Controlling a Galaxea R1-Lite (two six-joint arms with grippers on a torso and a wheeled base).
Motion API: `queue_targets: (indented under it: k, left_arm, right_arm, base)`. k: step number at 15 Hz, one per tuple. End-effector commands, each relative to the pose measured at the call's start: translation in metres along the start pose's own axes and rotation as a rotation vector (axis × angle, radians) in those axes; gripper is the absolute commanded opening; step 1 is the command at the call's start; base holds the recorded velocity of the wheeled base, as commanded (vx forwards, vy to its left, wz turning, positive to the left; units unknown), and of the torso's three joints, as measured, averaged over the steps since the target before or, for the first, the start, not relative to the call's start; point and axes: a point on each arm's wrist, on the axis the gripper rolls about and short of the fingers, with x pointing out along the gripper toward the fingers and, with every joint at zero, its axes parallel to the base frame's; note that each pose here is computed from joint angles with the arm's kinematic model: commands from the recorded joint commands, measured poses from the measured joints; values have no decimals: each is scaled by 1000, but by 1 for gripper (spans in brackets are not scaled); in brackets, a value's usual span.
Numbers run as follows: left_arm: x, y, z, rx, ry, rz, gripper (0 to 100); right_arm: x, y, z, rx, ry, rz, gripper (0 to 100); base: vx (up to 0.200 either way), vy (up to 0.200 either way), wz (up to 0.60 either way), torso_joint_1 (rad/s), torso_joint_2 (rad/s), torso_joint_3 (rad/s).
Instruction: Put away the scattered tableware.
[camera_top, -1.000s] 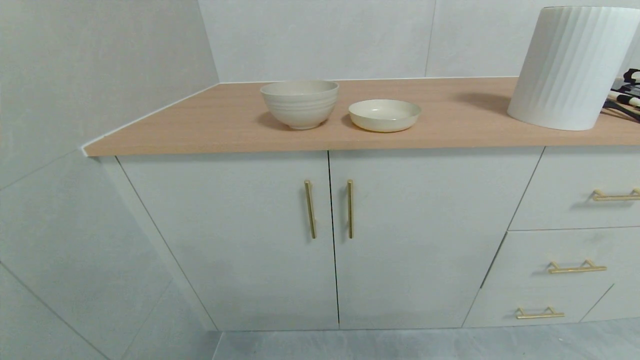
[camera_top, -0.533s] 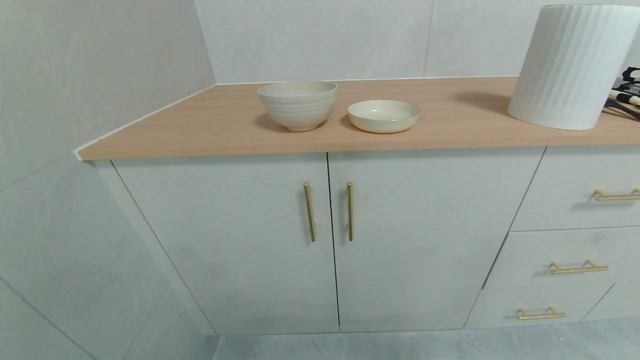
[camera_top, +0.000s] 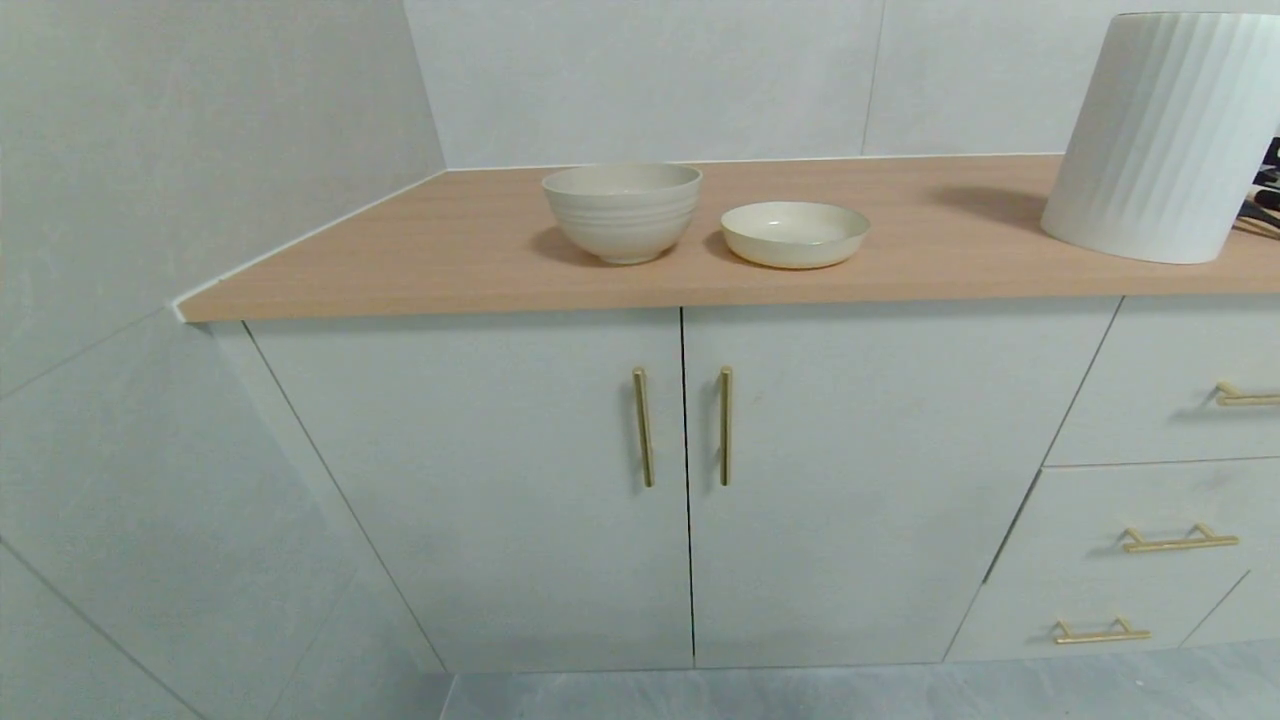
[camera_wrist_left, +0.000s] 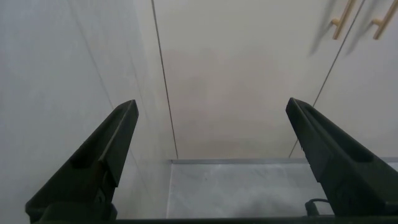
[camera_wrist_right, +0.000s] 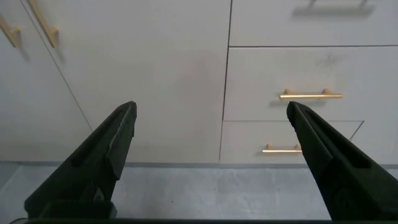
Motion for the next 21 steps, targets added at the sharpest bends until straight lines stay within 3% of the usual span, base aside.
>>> queue_targets:
  k: [1, 3, 4, 5, 6, 7, 10, 14, 17, 21]
  left_arm:
    - [0, 0, 0, -2, 2, 0, 100]
    - [0, 0, 0, -2, 2, 0, 100]
    - [0, 0, 0, -2, 2, 0, 100]
    - [0, 0, 0, -2, 2, 0, 100]
    - [0, 0, 0, 0, 0, 0, 100]
    - [0, 0, 0, 0, 0, 0, 100]
    - [0, 0, 0, 0, 0, 0, 100]
    - [0, 0, 0, 0, 2, 0, 100]
    - [0, 0, 0, 0, 2, 0, 100]
    - [0, 0, 0, 2, 2, 0, 100]
  right_arm:
    - [0, 0, 0, -2, 2, 6, 100]
    - [0, 0, 1, -17, 1, 9, 100]
    - [-3, 1, 32, -6, -50, 76, 100]
    - [-3, 1, 32, -6, -50, 76, 100]
    - [3, 1, 91, 64, -43, 205, 100]
    - [15, 3, 98, 50, 23, 271, 100]
    - [58, 9, 100, 80, 258, 422, 100]
    - [97, 23, 109, 65, 341, 536, 100]
    - [137, 51, 110, 20, 479, 652, 100]
    - [209, 107, 113, -2, 450, 758, 100]
  base:
    - [0, 0, 0, 0, 0, 0]
    - [0, 0, 0, 0, 0, 0]
    - [0, 0, 0, 0, 0, 0]
    - [0, 0, 0, 0, 0, 0]
    - [0, 0, 0, 0, 0, 0]
    - [0, 0, 0, 0, 0, 0]
    - [0, 0, 0, 0, 0, 0]
    - [0, 0, 0, 0, 0, 0]
    - [0, 0, 0, 0, 0, 0]
    - [0, 0, 0, 0, 0, 0]
